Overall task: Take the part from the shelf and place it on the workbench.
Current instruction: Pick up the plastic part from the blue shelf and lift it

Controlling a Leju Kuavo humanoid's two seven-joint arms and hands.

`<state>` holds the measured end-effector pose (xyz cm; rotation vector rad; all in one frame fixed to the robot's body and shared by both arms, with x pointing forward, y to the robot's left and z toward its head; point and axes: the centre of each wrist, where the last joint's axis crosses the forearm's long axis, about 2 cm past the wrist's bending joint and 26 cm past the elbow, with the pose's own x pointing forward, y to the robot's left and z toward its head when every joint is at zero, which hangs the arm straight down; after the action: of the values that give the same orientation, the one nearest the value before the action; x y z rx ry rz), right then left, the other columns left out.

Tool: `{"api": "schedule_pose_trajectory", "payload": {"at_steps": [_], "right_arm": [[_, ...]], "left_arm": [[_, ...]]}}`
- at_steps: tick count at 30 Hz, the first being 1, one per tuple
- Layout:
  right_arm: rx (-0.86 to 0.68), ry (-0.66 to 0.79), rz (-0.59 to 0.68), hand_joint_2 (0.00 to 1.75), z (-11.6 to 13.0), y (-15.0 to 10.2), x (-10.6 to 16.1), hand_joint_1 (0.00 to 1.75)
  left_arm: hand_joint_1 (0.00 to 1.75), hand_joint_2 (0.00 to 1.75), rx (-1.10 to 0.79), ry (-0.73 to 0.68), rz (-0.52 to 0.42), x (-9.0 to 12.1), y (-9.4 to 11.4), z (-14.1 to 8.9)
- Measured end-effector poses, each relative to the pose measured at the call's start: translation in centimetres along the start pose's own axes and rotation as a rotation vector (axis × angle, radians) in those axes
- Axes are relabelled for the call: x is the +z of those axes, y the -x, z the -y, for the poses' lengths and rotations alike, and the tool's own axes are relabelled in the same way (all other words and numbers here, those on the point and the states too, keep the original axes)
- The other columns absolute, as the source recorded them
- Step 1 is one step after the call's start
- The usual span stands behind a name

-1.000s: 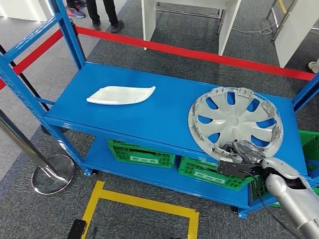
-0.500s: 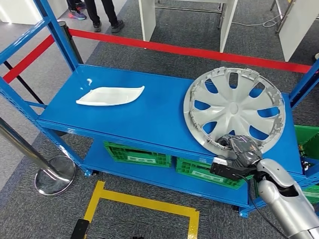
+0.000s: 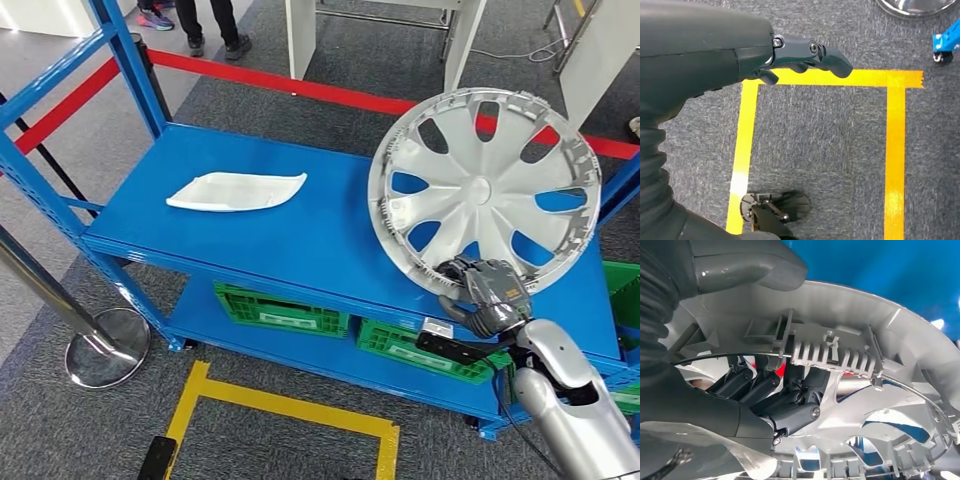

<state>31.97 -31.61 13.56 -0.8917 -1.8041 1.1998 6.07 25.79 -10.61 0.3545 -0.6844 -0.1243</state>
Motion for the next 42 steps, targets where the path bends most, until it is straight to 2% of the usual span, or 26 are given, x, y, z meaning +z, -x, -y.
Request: {"api": "schedule_pose_trajectory", "payload": {"at_steps": [7, 14, 26, 42], "right_arm": [[0.041, 0.101, 0.021, 1.75, 0.7, -1.0, -0.2, 1.75], [0.124, 0.269, 0.061, 1.75, 1.7, -2.8, -0.4, 1.75], [0.12, 0.306, 0.067, 1.75, 2.2, -3.5, -0.6, 1.75], [0.21, 0.34, 0.101, 1.75, 3.2, -4.5, -1.6, 1.75]], "left_arm": [[0.0, 1.75, -0.001, 0.002, 0.002, -0.1, -0.3, 0.1], [0.0, 1.75, -0.007, 0.006, -0.004, -0.1, -0.4, 0.2], [0.0, 1.75, -0.006, 0.006, -0.001, -0.2, -0.6, 0.4], [0.0, 1.75, -0.004, 0.007, -0.001, -0.1, -0.7, 0.6]]}}
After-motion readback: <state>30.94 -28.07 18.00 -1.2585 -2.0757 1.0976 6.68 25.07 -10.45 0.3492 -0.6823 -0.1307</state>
